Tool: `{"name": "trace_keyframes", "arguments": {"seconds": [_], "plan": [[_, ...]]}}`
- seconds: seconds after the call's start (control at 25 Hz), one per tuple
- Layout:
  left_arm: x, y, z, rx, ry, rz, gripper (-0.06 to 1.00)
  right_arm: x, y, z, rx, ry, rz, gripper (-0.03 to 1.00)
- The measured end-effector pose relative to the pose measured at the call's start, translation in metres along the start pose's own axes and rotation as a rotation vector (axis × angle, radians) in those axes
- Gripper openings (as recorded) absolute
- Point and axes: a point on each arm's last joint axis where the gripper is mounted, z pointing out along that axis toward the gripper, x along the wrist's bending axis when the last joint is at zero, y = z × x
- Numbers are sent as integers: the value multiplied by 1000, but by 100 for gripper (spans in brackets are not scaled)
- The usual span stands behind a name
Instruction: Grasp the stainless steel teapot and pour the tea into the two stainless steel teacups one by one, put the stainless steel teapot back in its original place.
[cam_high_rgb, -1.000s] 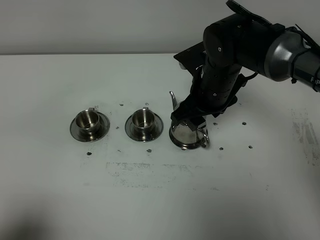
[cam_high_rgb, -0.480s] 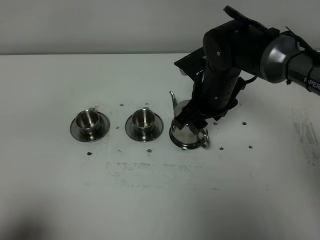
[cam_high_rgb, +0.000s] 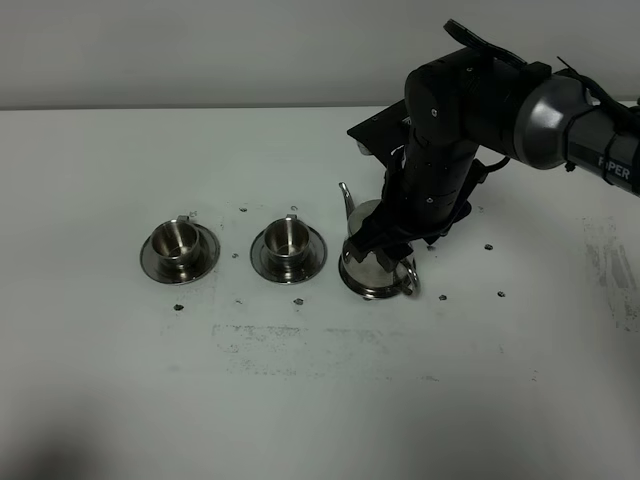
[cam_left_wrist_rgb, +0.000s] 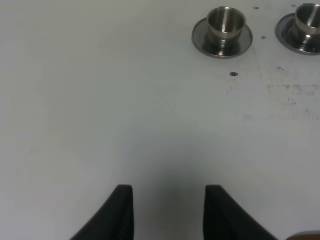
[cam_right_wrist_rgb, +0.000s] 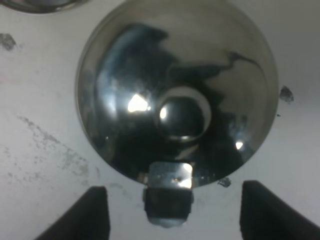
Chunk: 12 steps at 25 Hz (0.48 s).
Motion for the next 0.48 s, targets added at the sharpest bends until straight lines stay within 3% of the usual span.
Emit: {"name": "trace_keyframes", "arguments": {"seconds": [0.48], "plan": [[0,0,0,0,0,0,38,-2,0,13,28,22,47,54]]}}
